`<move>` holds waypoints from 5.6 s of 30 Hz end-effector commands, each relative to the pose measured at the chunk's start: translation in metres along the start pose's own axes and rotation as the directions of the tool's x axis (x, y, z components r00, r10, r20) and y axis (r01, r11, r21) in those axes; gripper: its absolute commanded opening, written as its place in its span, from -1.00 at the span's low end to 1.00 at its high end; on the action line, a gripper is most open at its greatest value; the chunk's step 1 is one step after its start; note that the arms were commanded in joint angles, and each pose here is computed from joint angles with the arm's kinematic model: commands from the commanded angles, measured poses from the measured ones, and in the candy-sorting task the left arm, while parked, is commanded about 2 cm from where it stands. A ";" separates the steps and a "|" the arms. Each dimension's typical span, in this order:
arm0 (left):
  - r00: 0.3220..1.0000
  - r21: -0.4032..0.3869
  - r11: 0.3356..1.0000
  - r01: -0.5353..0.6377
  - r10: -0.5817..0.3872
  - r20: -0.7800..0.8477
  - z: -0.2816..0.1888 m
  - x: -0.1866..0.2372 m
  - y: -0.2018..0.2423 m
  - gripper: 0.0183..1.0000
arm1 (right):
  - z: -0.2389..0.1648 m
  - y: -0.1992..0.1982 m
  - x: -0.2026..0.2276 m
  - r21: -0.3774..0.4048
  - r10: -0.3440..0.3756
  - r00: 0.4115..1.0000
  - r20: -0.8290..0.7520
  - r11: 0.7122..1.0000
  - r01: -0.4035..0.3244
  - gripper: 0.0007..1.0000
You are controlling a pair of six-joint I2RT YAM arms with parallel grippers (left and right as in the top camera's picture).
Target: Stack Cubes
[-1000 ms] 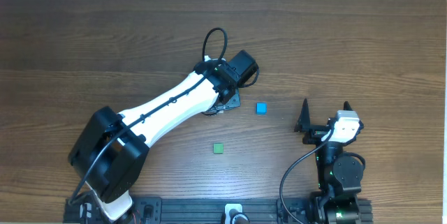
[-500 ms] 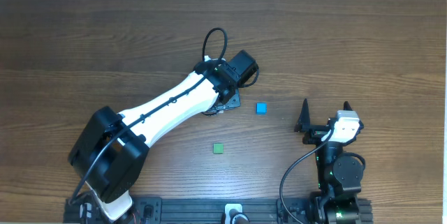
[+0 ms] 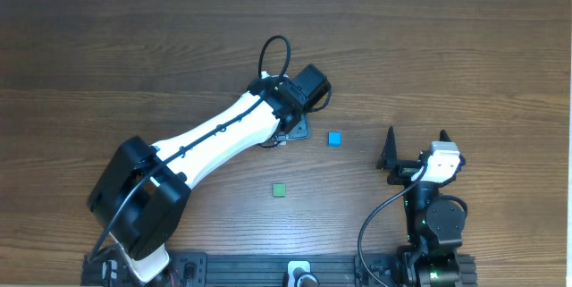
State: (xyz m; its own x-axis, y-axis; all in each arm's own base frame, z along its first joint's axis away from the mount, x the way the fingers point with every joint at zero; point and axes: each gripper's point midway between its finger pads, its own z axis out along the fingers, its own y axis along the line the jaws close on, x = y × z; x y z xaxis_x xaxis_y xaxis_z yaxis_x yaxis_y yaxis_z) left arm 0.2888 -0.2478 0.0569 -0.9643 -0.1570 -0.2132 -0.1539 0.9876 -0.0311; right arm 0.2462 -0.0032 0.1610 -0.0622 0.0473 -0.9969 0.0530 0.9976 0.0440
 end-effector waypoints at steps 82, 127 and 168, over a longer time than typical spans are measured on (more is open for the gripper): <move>0.288 0.039 0.983 -0.178 0.014 0.958 -0.106 -0.018 0.241 1.00 | 0.000 -0.001 0.002 0.002 -0.001 1.000 -0.001 1.000 0.001 0.99; 0.288 0.039 0.983 -0.178 0.014 0.958 -0.106 -0.018 0.241 1.00 | -0.078 0.118 -0.135 -0.733 0.385 0.923 -0.012 0.624 -0.270 0.99; 0.288 0.039 0.983 -0.178 0.014 0.958 -0.106 -0.018 0.241 1.00 | -0.059 0.217 0.037 -0.287 -0.109 0.513 -0.851 0.915 -0.283 0.98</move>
State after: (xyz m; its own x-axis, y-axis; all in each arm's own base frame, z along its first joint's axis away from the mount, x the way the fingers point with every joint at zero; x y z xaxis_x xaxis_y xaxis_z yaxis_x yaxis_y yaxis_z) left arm 0.2461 -0.0064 0.1581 -0.0756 -0.0429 -0.9962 0.0230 0.9987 -0.0448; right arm 0.1904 0.2177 0.1382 -0.8851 -0.1278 -0.4475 -0.3168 0.8699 0.3782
